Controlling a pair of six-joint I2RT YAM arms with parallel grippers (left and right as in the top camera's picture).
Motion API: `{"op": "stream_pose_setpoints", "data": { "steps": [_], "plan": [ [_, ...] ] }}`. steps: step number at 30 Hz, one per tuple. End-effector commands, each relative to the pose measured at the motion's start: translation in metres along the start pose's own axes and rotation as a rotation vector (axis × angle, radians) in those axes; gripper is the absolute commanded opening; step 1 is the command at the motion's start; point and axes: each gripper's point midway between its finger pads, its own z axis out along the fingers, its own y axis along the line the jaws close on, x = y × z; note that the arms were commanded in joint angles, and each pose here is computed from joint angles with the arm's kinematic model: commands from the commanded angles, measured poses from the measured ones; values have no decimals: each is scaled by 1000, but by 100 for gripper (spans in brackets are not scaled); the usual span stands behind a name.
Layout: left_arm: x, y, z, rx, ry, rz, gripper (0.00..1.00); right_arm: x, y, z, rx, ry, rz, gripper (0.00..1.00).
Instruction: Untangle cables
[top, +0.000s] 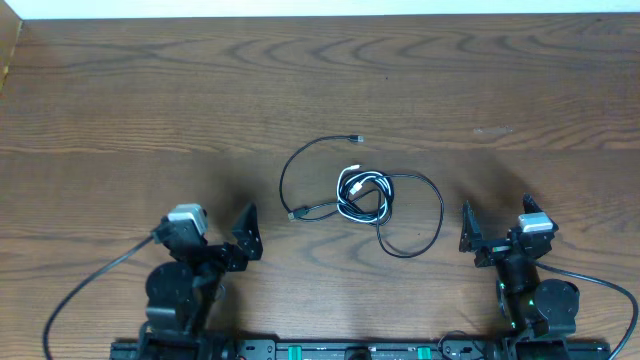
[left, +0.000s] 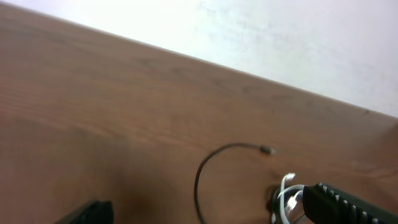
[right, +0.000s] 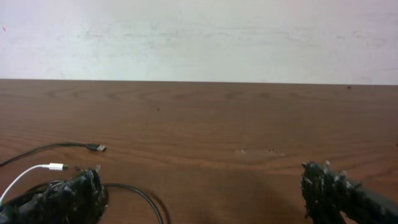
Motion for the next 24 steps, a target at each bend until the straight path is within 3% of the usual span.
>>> {"op": "stream_pose_setpoints", "data": {
  "steps": [1,10,16,19,24],
  "plan": [
    [-25,-13,-3,12,5,-12,100,1,1,0,-5,2,-16,99],
    [-45,-58,0,126,235,-43,100,1,1,0,-4,2,-16,99],
    [-49,-91,1,208,411,-169,100,1,1,0,-5,2,-16,99],
    [-49,-110,7,307,452,-224,100,1,1,0,-4,2,-16,99],
    [-41,-110,19,301,505,-265,100,1,1,0,-5,2,-16,99]
  ]
}}
